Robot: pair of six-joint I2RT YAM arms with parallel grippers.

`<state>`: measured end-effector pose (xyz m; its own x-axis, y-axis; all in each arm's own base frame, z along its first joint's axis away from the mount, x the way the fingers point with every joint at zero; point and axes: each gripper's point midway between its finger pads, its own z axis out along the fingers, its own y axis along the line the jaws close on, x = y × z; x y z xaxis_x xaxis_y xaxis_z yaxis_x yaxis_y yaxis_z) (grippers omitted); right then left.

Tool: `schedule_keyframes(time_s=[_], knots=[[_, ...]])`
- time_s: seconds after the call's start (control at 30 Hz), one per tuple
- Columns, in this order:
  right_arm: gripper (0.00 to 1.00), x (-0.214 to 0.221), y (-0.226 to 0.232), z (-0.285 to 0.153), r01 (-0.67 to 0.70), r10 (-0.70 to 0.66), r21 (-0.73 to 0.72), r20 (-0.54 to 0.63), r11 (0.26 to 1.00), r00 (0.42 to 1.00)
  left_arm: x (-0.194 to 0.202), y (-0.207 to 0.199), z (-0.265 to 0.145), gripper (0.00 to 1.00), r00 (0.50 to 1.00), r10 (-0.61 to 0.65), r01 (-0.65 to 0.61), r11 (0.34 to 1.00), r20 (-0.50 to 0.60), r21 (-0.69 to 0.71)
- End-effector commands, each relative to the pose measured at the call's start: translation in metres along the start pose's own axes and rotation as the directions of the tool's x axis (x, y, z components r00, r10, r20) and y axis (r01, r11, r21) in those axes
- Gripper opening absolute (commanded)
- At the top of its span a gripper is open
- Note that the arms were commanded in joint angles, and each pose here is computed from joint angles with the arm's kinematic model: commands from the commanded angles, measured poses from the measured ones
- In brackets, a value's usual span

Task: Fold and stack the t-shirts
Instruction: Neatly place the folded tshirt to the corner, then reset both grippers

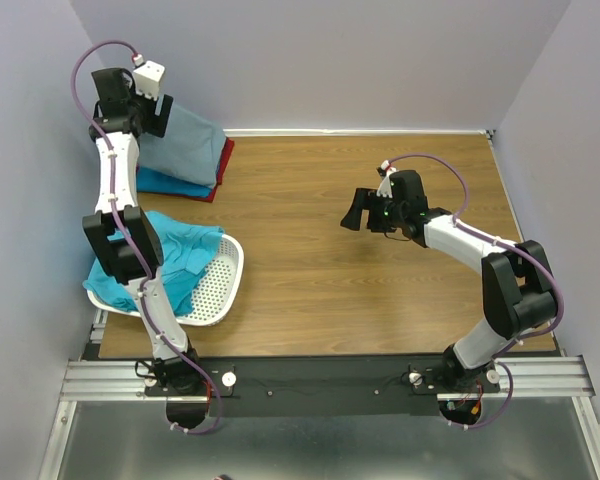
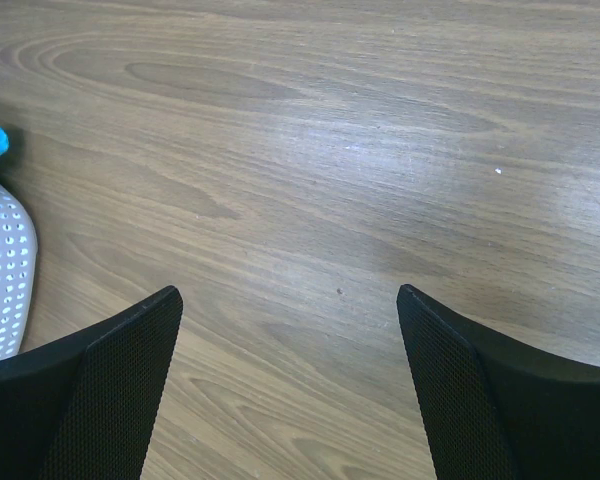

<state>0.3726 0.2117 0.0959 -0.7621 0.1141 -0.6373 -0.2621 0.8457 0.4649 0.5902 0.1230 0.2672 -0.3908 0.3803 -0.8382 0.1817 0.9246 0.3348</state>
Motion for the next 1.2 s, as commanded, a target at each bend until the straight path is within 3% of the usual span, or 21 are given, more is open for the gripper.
schedule_keyframes(time_s=[0.0,0.2,0.37,0.43,0.57,0.63,0.67,0.7,0.73,0.83,1.0,1.17], knots=[[0.95,0.001,0.008,-0.007,0.023,-0.023,-0.027,-0.001,0.999,1.000,-0.009,0.028,-0.001,0.98,0.997,-0.063,0.068,0.988,0.035,-0.140],[0.95,-0.008,0.012,-0.013,0.030,-0.029,-0.029,0.027,0.999,0.999,-0.029,0.040,-0.017,0.98,0.994,-0.093,0.104,0.966,0.058,-0.237],[0.96,-0.019,0.016,-0.021,0.038,-0.036,-0.023,0.066,0.999,0.997,-0.064,0.020,-0.045,0.98,0.984,-0.128,0.156,0.956,0.123,-0.249],[0.96,-0.024,0.016,-0.026,0.044,-0.043,-0.015,0.085,0.999,0.995,-0.087,0.012,-0.070,0.98,0.969,-0.148,0.195,0.949,0.197,-0.248],[0.97,-0.036,0.013,-0.038,0.064,-0.068,0.033,0.141,0.997,0.988,-0.078,-0.056,-0.087,0.98,0.940,-0.241,0.281,0.948,0.243,-0.147],[0.97,-0.039,0.008,-0.043,0.071,-0.081,0.066,0.162,0.995,0.983,-0.098,-0.072,-0.121,0.98,0.893,-0.281,0.343,0.931,0.353,-0.126],[0.97,-0.045,0.009,-0.051,0.075,-0.088,0.074,0.189,0.994,0.978,-0.075,-0.084,-0.118,0.98,0.889,-0.306,0.366,0.922,0.340,-0.129],[0.97,-0.046,0.008,-0.054,0.079,-0.095,0.085,0.199,0.993,0.975,-0.082,-0.119,-0.124,0.98,0.873,-0.329,0.373,0.926,0.359,-0.058],[0.97,-0.047,0.004,-0.057,0.083,-0.105,0.111,0.209,0.990,0.972,-0.093,-0.129,-0.148,0.98,0.831,-0.372,0.413,0.911,0.414,-0.012],[0.98,-0.055,0.000,-0.073,0.097,-0.134,0.153,0.258,0.983,0.957,-0.070,-0.196,-0.160,0.98,0.804,-0.432,0.422,0.899,0.408,0.120],[0.98,-0.065,-0.018,-0.100,0.073,-0.169,0.279,0.339,0.957,0.925,-0.033,-0.248,-0.188,0.98,0.787,-0.478,0.443,0.878,0.390,0.182],[0.99,-0.064,-0.046,-0.124,0.022,-0.205,0.425,0.389,0.905,0.898,-0.010,-0.263,-0.204,0.98,0.781,-0.501,0.460,0.865,0.372,0.200]])
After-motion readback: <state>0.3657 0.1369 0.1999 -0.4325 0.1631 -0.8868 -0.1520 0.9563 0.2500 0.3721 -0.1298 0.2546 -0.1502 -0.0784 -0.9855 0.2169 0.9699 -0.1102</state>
